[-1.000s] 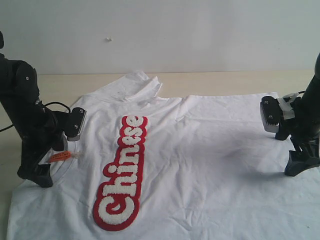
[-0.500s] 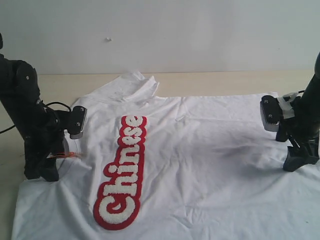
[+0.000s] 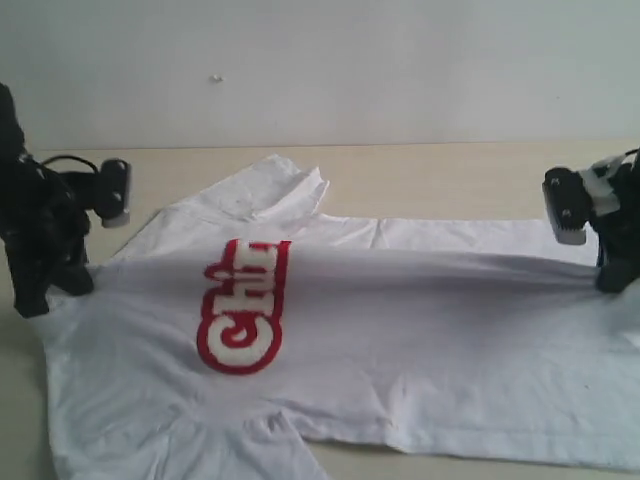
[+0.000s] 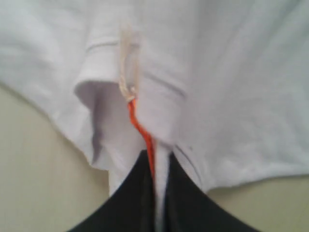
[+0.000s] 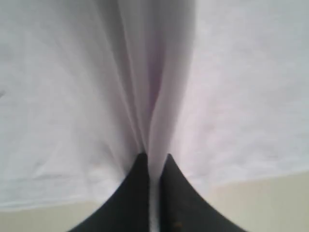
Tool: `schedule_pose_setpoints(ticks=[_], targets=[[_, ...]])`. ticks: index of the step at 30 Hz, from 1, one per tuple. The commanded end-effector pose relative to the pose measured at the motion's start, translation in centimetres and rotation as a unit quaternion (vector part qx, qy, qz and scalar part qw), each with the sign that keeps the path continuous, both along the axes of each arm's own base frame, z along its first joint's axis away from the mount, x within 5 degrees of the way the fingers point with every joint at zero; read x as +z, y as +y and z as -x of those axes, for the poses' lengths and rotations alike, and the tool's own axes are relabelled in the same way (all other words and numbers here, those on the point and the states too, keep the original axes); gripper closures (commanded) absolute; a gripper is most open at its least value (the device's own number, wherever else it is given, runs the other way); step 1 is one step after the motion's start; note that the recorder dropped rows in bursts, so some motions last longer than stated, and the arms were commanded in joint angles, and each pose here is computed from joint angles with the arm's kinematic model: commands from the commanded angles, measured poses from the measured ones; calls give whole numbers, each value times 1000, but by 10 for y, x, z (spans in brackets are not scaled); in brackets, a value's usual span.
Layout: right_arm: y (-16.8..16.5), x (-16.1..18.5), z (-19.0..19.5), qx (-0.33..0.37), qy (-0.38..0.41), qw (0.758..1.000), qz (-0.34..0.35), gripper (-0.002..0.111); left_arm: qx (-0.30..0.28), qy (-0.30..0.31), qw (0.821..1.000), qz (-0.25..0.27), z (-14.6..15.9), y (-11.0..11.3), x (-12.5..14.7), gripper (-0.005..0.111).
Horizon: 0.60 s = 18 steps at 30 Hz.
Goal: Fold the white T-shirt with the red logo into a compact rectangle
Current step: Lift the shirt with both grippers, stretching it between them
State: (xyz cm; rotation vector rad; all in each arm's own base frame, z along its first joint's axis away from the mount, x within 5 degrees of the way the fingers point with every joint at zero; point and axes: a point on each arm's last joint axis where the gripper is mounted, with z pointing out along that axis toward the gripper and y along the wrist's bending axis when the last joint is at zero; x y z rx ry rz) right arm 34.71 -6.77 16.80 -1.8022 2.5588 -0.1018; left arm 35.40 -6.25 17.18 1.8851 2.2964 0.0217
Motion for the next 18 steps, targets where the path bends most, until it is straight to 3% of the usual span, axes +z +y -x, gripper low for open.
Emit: schedule_pose_setpoints(ticks=[1, 3, 5, 9, 13, 18], targets=[[-7, 48, 9, -7, -69, 997, 38, 108, 65, -63, 996, 27, 8, 40, 49, 107], [-2, 67, 14, -19, -102, 994, 22, 108, 77, -99, 989, 73, 20, 48, 72, 107], [-2, 76, 21, -22, -91, 995, 25, 108, 80, -110, 987, 84, 29, 49, 79, 107], [-1, 106, 38, -37, -117, 991, 45, 108, 61, -106, 991, 62, 54, 47, 93, 107], [11, 131, 52, -50, -154, 987, -4, 108, 62, -136, 988, 28, 80, 52, 127, 107], [24, 162, 76, -44, -184, 982, -22, 108, 63, -174, 982, 36, 114, 51, 162, 107]])
